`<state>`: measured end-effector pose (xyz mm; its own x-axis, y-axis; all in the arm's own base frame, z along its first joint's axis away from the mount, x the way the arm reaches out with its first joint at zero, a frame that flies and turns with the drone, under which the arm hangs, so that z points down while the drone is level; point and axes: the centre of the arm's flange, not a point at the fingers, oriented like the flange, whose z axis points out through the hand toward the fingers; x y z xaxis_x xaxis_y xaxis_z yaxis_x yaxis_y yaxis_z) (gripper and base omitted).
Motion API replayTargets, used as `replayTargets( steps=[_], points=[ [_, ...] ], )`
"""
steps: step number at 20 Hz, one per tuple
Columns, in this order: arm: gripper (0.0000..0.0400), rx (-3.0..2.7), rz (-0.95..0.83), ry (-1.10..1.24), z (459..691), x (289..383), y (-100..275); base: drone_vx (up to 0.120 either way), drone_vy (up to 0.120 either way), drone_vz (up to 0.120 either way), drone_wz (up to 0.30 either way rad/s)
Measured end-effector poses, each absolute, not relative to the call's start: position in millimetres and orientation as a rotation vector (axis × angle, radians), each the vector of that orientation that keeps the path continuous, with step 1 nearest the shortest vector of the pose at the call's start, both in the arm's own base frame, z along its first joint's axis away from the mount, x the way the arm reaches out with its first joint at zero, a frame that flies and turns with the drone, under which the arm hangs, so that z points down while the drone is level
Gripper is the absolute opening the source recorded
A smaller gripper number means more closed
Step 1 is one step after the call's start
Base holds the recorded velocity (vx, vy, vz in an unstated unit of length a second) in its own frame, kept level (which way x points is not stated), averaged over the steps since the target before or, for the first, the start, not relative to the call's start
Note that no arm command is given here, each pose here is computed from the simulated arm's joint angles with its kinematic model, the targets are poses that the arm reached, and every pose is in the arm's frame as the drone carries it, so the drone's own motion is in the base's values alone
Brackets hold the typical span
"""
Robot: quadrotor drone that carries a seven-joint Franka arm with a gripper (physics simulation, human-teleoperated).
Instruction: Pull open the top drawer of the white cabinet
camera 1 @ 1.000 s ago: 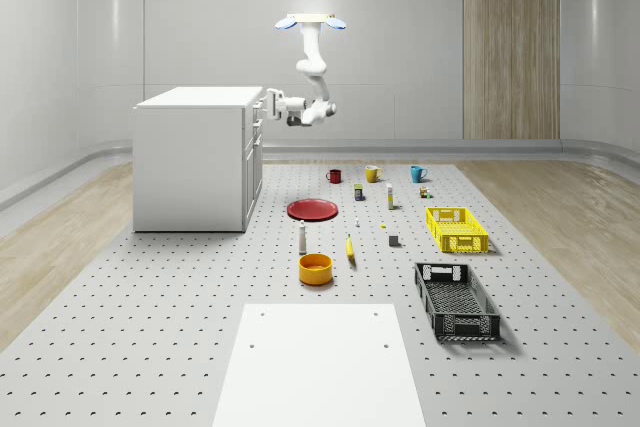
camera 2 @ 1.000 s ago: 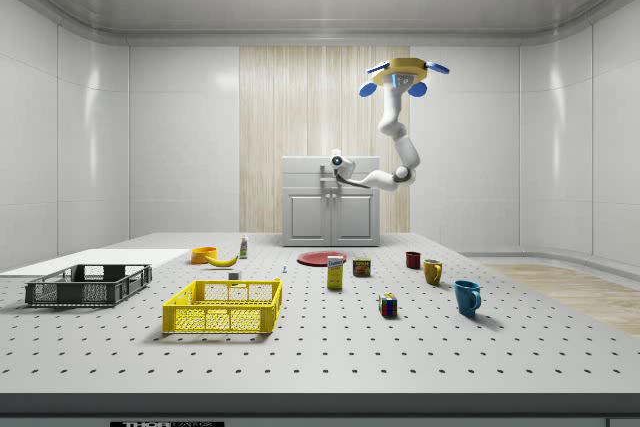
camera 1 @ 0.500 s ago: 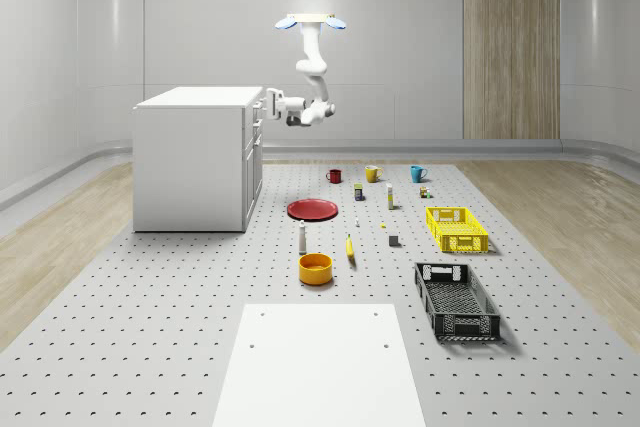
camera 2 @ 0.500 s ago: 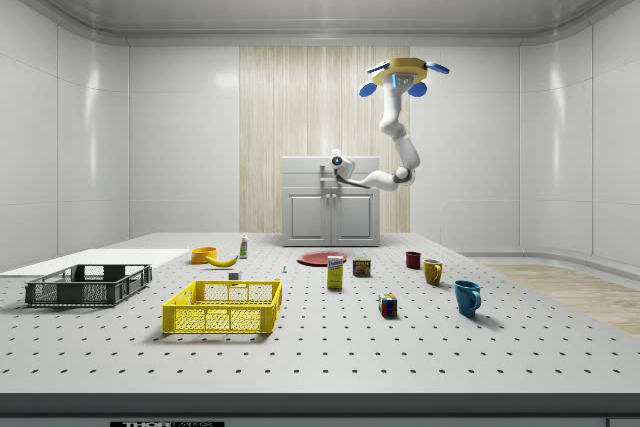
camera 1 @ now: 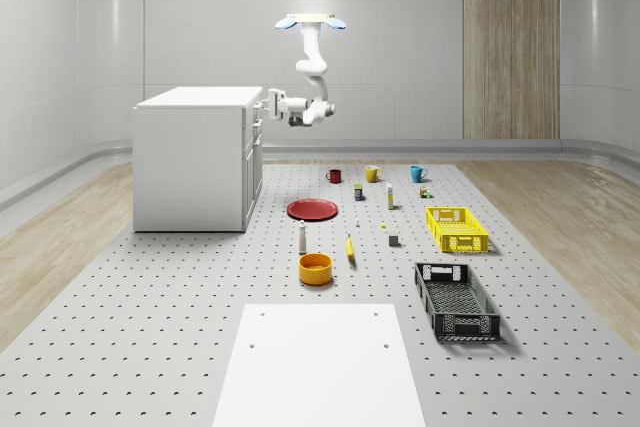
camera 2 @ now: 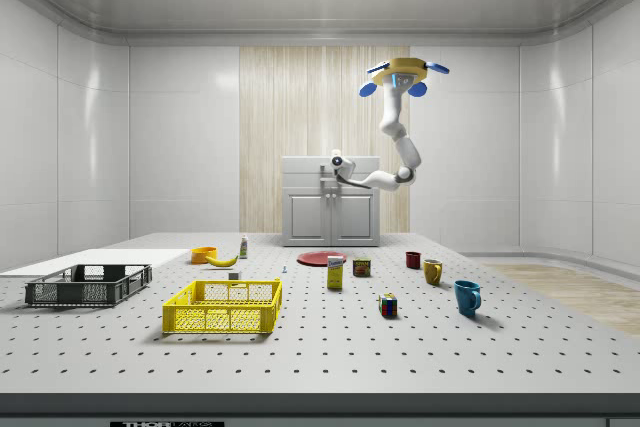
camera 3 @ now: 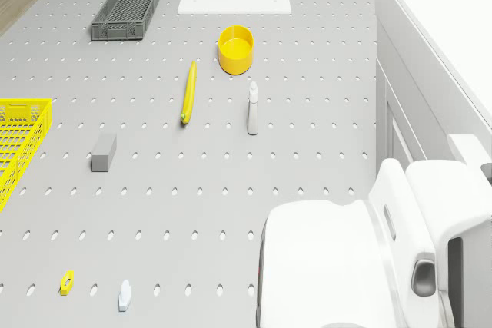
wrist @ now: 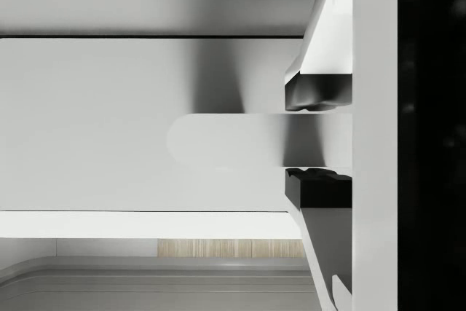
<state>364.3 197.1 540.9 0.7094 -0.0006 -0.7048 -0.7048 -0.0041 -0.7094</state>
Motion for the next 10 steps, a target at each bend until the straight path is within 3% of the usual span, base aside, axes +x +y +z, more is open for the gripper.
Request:
replayTargets(
  steps=[4,5,8,10],
  points=[
    [0.0108,-1.485,0.613,0.610,540,364.3,186,0.000,0.000,0.000,0.000],
    [0.0123,-1.484,0.613,0.610,540,364.3,183,0.000,0.000,0.000,0.000],
    [0.0219,-1.483,0.612,0.610,540,364.4,180,0.000,0.000,0.000,0.000],
    [0.0253,-1.483,0.612,0.610,540,364.4,182,0.000,0.000,0.000,0.000]
  ],
)
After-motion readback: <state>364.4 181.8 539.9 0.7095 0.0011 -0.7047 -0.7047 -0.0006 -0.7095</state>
